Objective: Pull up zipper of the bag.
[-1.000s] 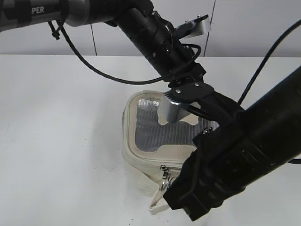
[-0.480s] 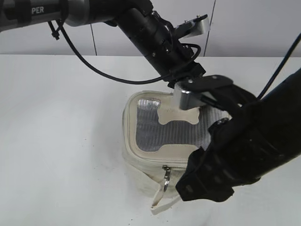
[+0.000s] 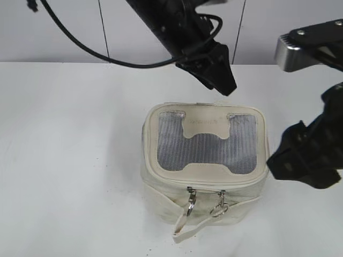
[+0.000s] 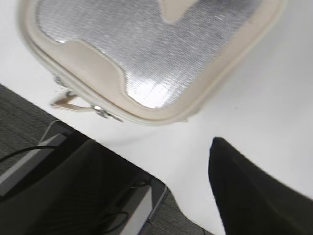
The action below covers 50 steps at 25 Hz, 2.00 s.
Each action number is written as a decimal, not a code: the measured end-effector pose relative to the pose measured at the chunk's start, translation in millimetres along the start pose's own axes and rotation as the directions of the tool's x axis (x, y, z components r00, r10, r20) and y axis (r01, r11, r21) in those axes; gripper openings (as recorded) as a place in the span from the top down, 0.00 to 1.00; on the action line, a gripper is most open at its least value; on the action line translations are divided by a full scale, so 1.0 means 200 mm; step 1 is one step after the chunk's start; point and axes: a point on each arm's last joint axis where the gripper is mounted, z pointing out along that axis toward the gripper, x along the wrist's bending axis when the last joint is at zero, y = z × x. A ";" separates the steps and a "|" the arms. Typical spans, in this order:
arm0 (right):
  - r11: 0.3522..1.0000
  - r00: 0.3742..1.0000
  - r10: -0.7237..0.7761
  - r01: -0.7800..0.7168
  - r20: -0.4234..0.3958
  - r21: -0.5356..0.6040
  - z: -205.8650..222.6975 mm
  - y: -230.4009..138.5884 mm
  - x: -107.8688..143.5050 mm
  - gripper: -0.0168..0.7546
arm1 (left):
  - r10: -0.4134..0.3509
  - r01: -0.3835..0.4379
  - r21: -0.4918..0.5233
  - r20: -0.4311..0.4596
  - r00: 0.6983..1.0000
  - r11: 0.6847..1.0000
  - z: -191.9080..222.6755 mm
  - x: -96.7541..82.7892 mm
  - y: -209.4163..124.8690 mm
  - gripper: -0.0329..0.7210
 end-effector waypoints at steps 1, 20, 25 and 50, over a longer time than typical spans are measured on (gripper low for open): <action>1.000 1.000 0.000 0.000 0.031 0.008 -0.02 -0.01 -0.02 0.28 | 0.008 -0.008 0.001 -0.043 0.999 1.000 -0.05 -0.01 0.01 0.42; 0.984 0.977 0.041 -0.003 0.211 -0.177 -0.52 -0.32 -0.19 0.31 | -0.137 0.014 -0.200 -0.621 0.772 0.980 -0.99 -0.41 -0.05 0.41; 0.962 0.990 0.007 0.032 0.140 -0.270 -0.61 -0.46 -0.20 0.36 | -0.144 -0.059 -0.290 -0.631 0.762 0.955 -1.22 -0.61 -0.13 0.41; 0.852 0.968 -0.251 0.206 -0.030 -0.481 -0.42 -0.92 -0.19 0.40 | -0.183 -0.028 -0.382 -0.507 0.843 0.924 -0.85 -1.02 -1.78 0.41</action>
